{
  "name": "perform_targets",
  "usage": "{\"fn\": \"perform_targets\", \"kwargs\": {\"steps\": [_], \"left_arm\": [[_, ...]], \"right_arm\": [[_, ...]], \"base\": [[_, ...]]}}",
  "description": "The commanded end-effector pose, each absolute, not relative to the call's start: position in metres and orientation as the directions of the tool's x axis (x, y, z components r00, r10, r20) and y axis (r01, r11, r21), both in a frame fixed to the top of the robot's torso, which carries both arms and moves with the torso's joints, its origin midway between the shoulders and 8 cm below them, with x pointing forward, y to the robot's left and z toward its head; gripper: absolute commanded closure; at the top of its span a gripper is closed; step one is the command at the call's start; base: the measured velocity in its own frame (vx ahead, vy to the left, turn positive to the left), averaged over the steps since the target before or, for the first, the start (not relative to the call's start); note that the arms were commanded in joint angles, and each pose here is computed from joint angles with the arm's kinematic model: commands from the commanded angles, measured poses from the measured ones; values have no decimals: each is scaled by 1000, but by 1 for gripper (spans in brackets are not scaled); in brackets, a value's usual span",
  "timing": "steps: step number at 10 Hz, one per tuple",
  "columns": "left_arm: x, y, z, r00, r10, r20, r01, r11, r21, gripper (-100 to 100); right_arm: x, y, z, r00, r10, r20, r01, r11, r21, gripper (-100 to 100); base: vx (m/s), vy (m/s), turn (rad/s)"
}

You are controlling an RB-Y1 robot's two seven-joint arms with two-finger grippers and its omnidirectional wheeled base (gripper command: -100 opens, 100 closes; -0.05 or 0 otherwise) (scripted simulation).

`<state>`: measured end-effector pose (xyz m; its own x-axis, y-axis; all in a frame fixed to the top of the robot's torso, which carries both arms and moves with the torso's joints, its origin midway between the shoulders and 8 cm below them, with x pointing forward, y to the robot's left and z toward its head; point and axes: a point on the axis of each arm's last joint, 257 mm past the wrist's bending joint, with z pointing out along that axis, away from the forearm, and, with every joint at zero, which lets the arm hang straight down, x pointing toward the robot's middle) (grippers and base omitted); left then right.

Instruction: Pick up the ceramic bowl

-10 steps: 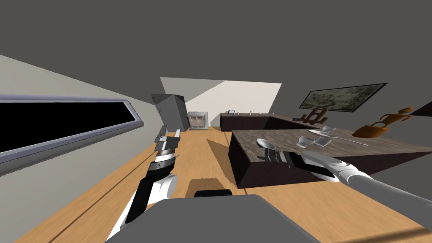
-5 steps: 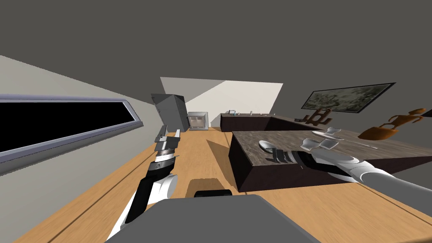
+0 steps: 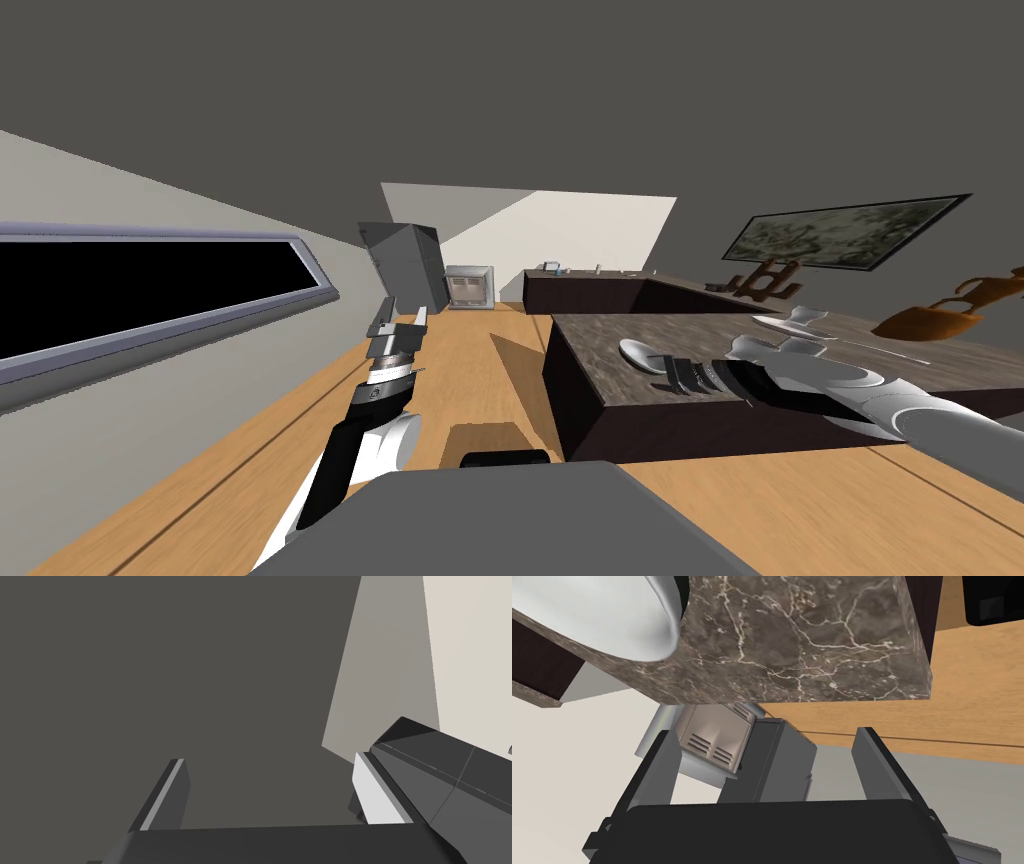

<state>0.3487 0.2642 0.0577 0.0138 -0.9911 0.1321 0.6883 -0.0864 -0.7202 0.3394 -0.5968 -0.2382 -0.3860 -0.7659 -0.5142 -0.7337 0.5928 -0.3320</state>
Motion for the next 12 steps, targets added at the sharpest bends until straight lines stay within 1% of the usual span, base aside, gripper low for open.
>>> {"fn": "perform_targets", "kwargs": {"steps": [1, 5, 7, 8, 9, 10, 11, 12], "left_arm": [[349, 264, 58, 14, -991, 132, 688, -86, -720, 0], [349, 264, 58, 14, -991, 132, 688, -86, -720, 0], [349, 264, 58, 14, -991, 132, 688, -86, -720, 0], [349, 264, 58, 14, -991, 132, 688, -86, -720, 0], [349, 264, 58, 14, -991, 132, 688, -86, -720, 0], [349, 264, 58, 14, -991, 132, 688, -86, -720, 0], [349, 264, 58, 14, -991, 132, 688, -86, -720, 0], [349, 264, 58, 14, -991, 132, 688, -87, -720, 0]], "right_arm": [[337, -607, -237, -391, -779, -490, -737, 584, -340, -100], [312, -635, -246, -412, -820, -398, -764, 549, -340, -100], [281, -643, -271, -429, -836, -342, -797, 529, -291, -100], [275, -641, -278, -433, -835, -341, -802, 529, -277, -100], [278, -641, -273, -429, -835, -345, -799, 529, -286, -100], [278, -641, -273, -430, -835, -345, -799, 529, -285, 0], [276, -648, -276, -452, -822, -346, -784, 551, -285, -100], [273, -654, -278, -474, -809, -348, -769, 573, -284, -100]], "base": [[78, -42, 16], [66, -29, 27], [145, -79, 72], [140, -64, 48], [55, -23, 10], [11, -6, 2], [-39, 4, 187], [-94, -13, 291]]}}
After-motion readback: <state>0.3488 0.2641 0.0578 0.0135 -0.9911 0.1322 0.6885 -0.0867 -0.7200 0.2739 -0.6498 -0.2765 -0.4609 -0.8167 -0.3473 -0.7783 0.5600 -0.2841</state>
